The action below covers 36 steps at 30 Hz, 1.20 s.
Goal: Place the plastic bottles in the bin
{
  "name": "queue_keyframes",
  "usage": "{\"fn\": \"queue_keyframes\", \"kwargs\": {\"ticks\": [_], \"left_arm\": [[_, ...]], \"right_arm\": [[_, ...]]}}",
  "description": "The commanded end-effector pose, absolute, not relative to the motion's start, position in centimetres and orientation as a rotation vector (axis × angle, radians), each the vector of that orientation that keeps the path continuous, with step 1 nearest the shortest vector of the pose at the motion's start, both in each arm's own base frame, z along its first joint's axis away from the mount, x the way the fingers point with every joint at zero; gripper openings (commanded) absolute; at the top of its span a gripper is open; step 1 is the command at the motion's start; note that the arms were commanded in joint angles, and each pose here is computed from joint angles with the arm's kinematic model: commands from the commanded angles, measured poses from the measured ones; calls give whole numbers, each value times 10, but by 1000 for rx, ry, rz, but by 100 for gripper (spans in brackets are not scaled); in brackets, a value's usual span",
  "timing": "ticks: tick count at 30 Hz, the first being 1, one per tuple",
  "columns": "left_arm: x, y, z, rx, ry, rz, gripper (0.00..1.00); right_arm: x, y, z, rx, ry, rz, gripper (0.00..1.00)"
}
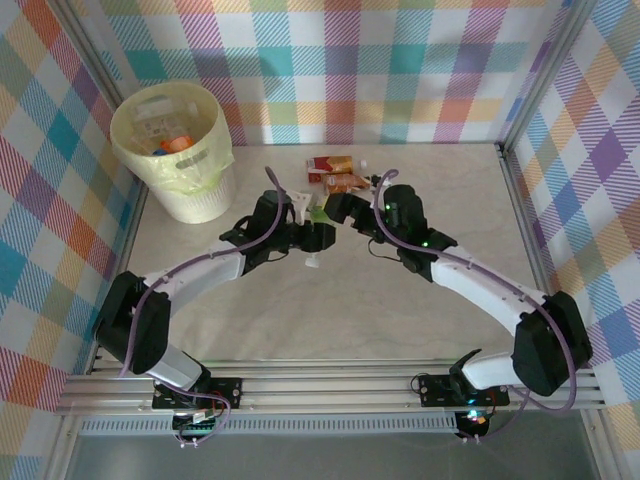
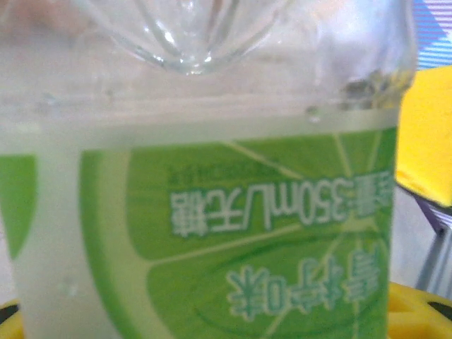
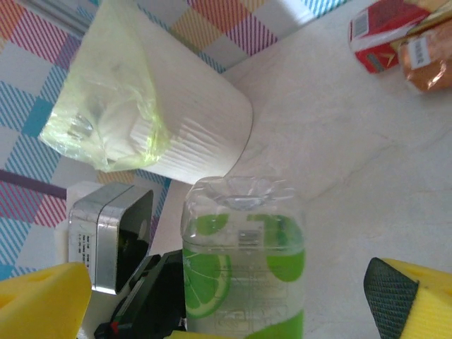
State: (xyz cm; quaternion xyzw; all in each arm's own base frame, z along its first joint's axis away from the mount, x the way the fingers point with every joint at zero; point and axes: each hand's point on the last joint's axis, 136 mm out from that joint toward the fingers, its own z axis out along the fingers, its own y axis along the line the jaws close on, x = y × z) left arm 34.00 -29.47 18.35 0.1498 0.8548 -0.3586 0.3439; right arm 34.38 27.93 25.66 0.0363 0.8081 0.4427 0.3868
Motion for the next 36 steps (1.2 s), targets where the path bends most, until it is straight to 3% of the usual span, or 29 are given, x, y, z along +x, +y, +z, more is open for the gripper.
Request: {"fn": "queue_keyframes", "kwargs": {"ticks": [1, 11, 25, 36], "left_arm": [[349, -273, 208, 300, 2150, -824, 46], [359, -202, 247, 114, 2083, -565, 46], [365, -109, 345, -100, 1876, -243, 46], [384, -55, 418, -268, 1690, -161, 46]], "right_arm": [[344, 268, 270, 89, 2006, 1062, 100], [344, 238, 274, 99, 1965, 872, 100], [345, 226, 262, 102, 1945, 791, 100], [345, 229, 255, 22, 1956, 754, 100]]}}
